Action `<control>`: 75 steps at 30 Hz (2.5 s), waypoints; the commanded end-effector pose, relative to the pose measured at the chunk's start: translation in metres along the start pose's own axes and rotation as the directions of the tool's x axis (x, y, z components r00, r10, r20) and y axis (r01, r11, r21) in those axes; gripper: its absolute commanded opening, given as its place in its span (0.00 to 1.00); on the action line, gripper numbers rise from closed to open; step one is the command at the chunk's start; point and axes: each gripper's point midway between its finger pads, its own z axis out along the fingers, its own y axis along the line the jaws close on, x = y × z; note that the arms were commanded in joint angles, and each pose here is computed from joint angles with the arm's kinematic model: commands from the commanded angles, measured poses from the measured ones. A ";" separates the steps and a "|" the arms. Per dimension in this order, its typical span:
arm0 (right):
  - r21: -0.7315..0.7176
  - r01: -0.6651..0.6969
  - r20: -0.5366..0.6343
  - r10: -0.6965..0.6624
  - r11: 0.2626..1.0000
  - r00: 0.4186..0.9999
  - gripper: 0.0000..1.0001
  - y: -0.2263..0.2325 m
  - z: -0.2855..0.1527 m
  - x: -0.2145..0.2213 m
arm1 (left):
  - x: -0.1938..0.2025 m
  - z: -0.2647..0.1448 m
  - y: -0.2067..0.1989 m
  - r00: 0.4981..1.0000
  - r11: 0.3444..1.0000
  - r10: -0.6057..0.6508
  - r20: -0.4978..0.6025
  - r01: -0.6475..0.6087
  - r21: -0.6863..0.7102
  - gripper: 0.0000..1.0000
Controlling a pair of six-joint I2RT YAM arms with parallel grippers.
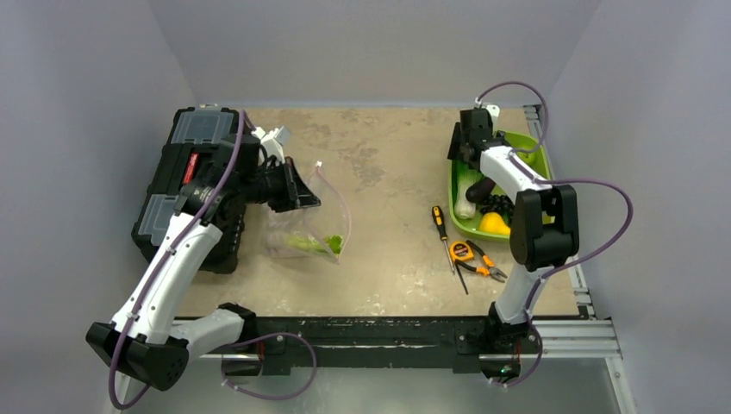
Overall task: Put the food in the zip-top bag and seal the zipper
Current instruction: Pick up the fake vegetable from the bin, then place the fake vegetable in the zipper food storage bag.
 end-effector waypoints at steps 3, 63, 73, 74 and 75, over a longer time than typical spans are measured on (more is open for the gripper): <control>-0.013 0.022 -0.030 -0.022 1.000 0.999 0.77 -0.004 0.015 -0.003 | -0.004 -0.009 -0.013 0.999 0.998 0.018 0.036 -0.019 0.054 0.00; -0.452 0.843 0.223 0.878 -0.292 0.423 0.00 0.121 -0.572 -0.009 | -0.003 -0.038 -0.067 1.000 0.965 -0.023 -0.003 0.023 0.260 0.00; -0.451 0.867 0.282 0.888 -0.212 0.364 0.00 0.139 -0.560 0.002 | 0.000 -0.056 -0.085 1.000 0.943 -0.021 -0.011 0.023 0.332 0.00; -0.453 0.868 0.292 0.885 -0.206 0.363 0.00 0.142 -0.557 0.004 | 0.000 -0.057 -0.087 1.000 0.941 -0.023 -0.007 0.024 0.337 0.00; -0.454 0.868 0.302 0.882 -0.201 0.362 0.01 0.144 -0.554 0.006 | 0.000 -0.059 -0.089 1.000 0.938 -0.023 -0.006 0.024 0.345 0.00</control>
